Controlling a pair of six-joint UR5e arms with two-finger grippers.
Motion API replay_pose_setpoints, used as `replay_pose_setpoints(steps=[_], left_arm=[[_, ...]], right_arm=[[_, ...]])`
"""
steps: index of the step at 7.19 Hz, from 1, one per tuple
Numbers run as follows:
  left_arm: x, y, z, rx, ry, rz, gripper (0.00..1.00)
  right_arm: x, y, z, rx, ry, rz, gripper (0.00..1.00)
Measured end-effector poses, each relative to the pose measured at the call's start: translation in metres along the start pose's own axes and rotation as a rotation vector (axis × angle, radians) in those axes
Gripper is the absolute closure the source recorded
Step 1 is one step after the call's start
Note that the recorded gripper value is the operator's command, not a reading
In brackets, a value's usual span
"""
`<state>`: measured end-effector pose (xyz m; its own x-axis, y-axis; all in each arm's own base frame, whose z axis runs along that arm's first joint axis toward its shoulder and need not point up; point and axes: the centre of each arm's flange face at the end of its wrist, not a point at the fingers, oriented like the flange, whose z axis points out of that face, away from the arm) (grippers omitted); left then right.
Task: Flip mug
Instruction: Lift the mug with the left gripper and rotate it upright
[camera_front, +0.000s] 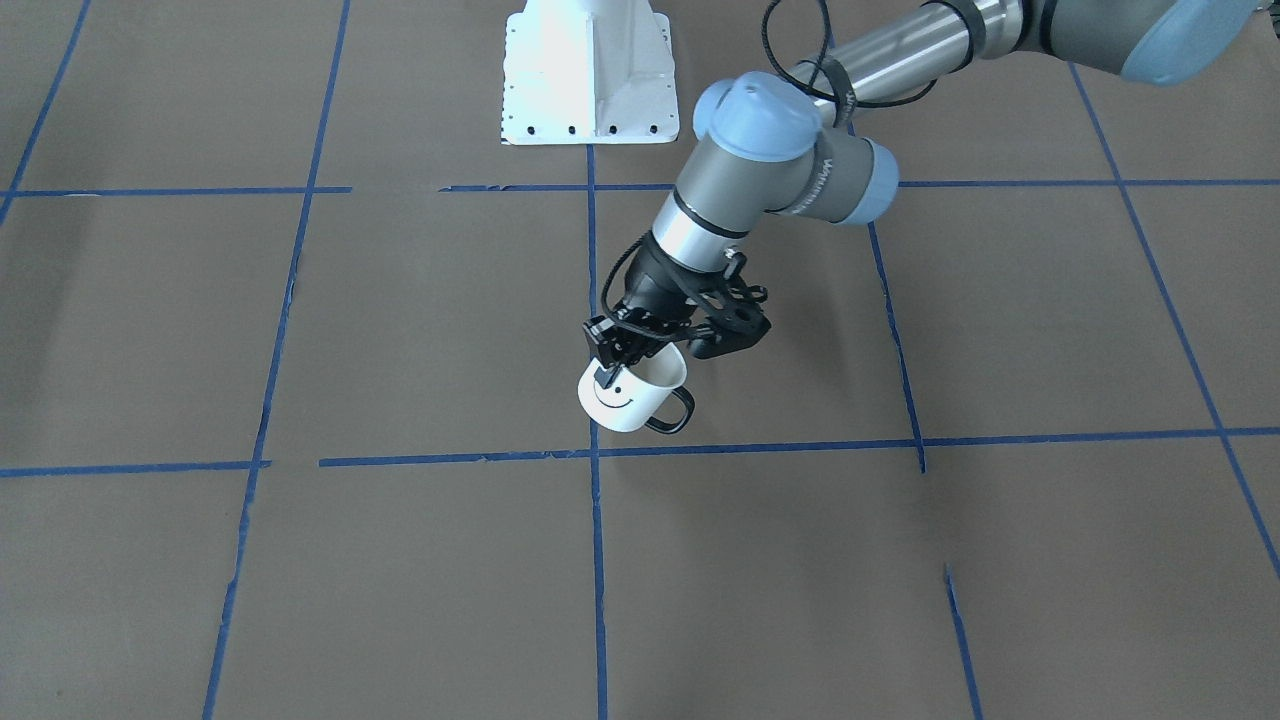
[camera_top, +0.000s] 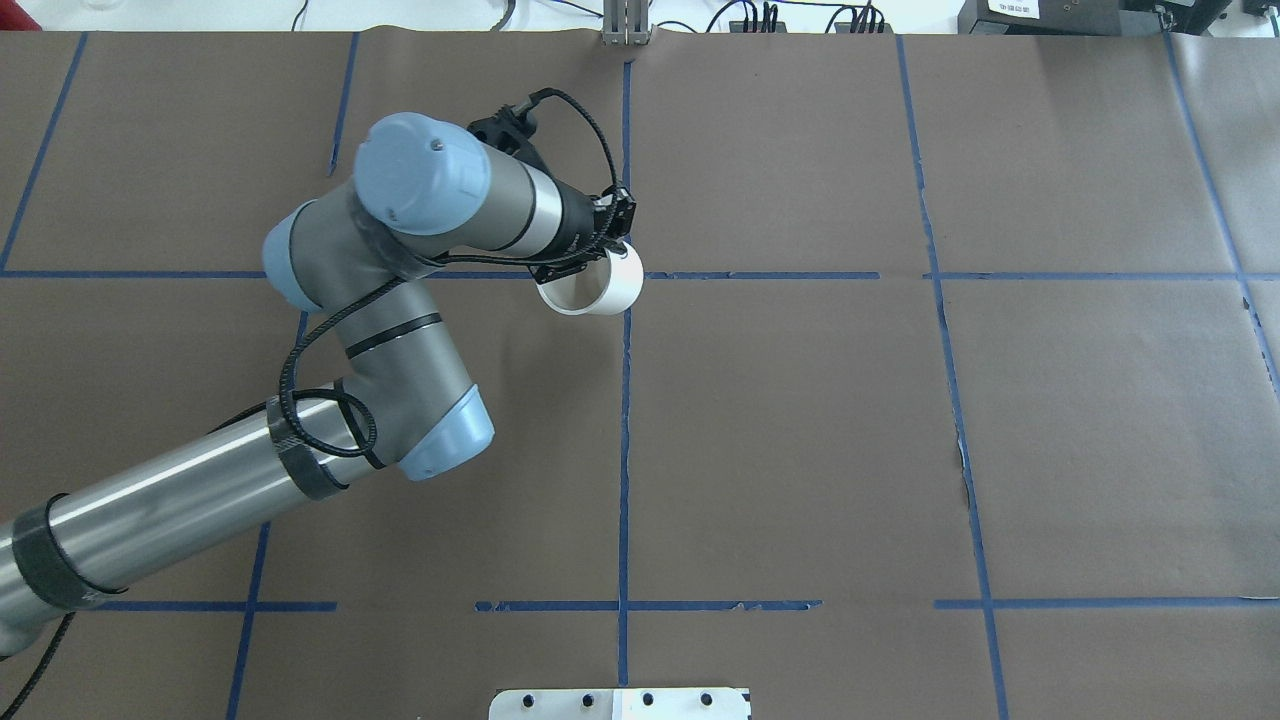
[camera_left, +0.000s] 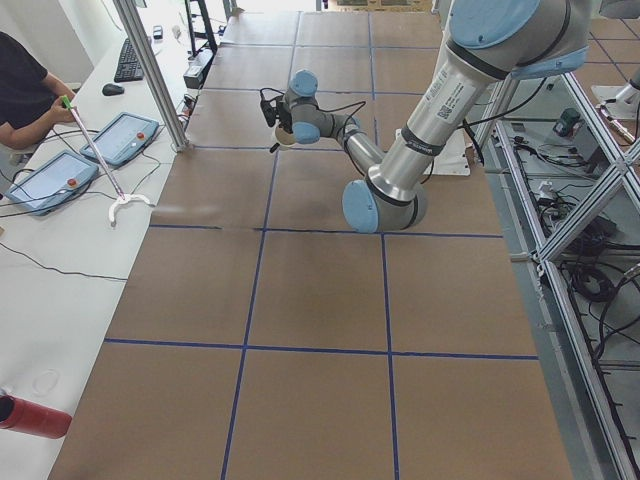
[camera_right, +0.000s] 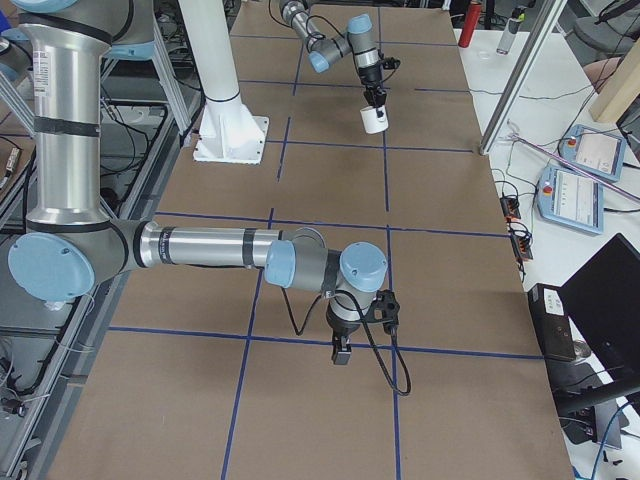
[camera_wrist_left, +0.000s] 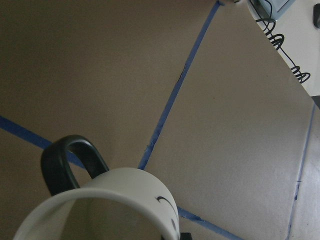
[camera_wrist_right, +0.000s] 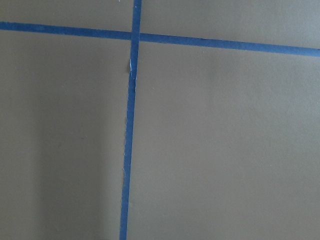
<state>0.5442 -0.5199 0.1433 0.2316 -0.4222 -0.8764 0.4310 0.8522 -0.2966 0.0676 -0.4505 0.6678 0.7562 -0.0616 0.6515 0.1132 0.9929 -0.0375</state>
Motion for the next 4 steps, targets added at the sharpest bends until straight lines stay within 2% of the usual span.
replay_pose_setpoints(steps=[2,4], left_arm=[[0.043,0.018,0.029,0.027,-0.224,0.012,1.00],[0.044,0.024,0.049,0.033,-0.387,-0.006,1.00]], right_arm=[[0.000,0.000,0.000,0.000,0.000,0.000,0.00],[0.000,0.000,0.000,0.000,0.000,0.000,0.00]])
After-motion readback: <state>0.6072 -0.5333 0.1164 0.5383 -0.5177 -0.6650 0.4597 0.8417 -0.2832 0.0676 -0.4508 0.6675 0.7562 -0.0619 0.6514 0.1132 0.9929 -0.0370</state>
